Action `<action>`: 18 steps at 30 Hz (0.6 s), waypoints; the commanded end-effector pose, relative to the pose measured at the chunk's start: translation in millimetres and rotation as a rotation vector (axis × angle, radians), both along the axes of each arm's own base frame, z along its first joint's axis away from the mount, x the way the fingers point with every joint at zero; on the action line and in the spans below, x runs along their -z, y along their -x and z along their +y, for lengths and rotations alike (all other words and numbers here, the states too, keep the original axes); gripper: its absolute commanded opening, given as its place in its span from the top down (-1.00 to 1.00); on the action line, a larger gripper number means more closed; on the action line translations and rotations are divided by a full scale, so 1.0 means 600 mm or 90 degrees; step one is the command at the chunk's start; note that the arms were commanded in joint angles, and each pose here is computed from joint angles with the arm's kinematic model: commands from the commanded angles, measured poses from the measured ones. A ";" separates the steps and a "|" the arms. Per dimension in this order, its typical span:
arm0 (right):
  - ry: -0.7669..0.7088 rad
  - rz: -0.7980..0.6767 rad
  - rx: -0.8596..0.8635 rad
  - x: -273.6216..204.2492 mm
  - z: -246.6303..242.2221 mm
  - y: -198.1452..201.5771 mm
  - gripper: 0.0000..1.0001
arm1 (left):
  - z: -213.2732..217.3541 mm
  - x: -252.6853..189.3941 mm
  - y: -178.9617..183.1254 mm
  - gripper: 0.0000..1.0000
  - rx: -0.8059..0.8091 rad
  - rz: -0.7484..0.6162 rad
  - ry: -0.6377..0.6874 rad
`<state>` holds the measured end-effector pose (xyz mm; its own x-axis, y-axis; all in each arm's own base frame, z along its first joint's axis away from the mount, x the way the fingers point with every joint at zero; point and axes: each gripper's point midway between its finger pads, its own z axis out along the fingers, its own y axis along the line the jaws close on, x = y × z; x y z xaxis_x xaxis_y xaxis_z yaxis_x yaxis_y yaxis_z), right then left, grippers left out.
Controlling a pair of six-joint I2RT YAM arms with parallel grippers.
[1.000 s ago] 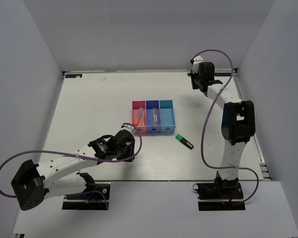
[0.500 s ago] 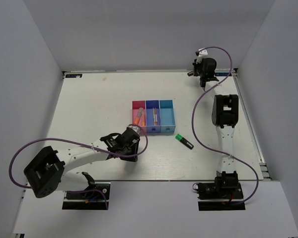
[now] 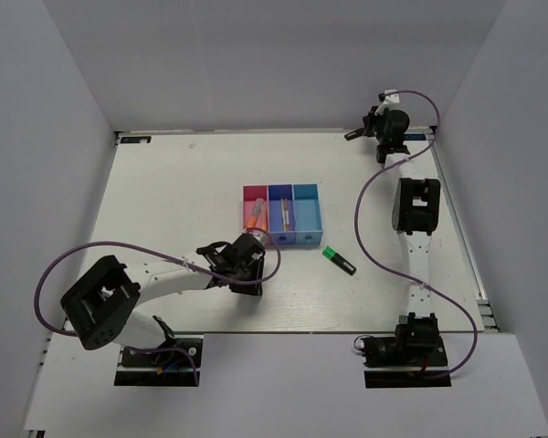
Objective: Sort the stationery into containers
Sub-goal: Move the pen to the corner of the board.
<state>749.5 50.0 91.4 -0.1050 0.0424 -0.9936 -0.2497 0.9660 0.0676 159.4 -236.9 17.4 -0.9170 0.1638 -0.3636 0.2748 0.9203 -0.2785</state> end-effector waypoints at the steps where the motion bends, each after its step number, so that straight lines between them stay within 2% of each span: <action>1: -0.058 -0.071 -0.020 -0.055 0.022 -0.013 1.00 | -0.020 -0.009 -0.010 0.16 -0.003 -0.001 0.029; 5: -0.073 -0.069 -0.042 -0.043 0.033 -0.011 1.00 | -0.022 -0.003 -0.007 0.16 -0.005 0.010 0.032; 18: -0.034 -0.055 -0.050 0.017 0.031 -0.015 1.00 | -0.027 0.003 -0.006 0.16 0.001 0.022 0.038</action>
